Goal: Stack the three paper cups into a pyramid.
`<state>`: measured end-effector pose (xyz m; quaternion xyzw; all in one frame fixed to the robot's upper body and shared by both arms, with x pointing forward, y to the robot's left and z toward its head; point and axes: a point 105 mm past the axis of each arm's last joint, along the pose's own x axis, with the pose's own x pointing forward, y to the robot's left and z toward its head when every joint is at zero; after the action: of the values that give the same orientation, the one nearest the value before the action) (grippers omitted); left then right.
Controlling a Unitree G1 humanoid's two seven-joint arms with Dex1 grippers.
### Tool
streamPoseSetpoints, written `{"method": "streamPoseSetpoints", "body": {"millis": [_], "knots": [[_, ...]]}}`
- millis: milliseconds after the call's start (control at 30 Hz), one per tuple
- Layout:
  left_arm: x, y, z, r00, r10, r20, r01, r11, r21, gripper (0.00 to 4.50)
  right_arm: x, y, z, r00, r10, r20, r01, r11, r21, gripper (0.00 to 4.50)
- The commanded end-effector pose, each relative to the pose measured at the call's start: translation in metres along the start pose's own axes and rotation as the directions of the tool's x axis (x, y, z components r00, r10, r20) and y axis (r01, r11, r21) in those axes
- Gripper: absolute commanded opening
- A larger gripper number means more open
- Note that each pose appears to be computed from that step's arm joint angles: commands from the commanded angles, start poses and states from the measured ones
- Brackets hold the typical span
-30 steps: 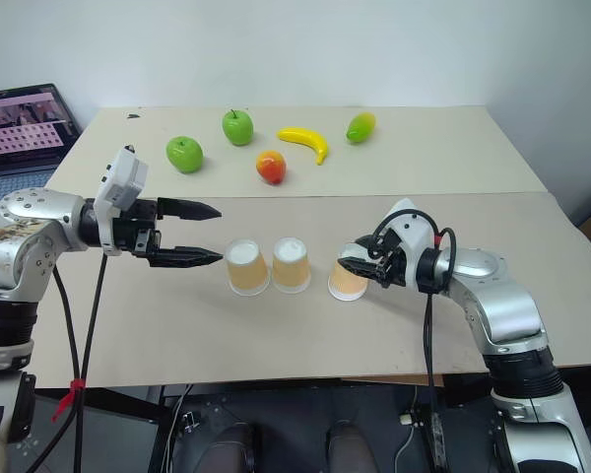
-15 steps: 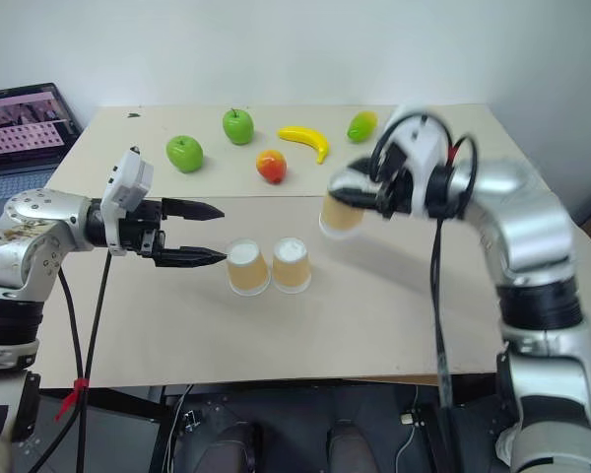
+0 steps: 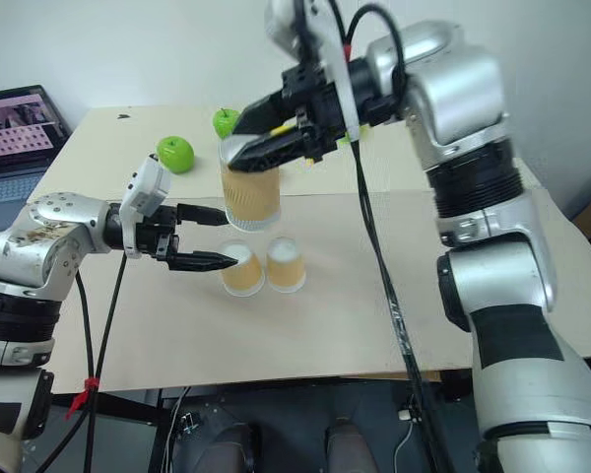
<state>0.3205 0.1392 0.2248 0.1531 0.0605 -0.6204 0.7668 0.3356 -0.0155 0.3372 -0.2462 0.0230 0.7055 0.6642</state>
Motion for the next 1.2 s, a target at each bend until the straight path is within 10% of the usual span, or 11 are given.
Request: {"method": "streamPoseSetpoints", "body": {"millis": [33,1200], "knots": [[-0.007,-0.003,0.012,1.000,0.009,0.012,-0.010,0.999,0.047,4.50,0.005,-0.004,0.005,1.000,0.006,-0.010,-0.007,0.998,-0.063,2.51],[-0.050,-0.008,0.007,0.988,0.138,-0.072,-0.136,0.990,0.030,4.50,0.042,-0.014,-0.041,0.999,0.046,-0.010,-0.046,0.999,-0.011,2.51]]}}
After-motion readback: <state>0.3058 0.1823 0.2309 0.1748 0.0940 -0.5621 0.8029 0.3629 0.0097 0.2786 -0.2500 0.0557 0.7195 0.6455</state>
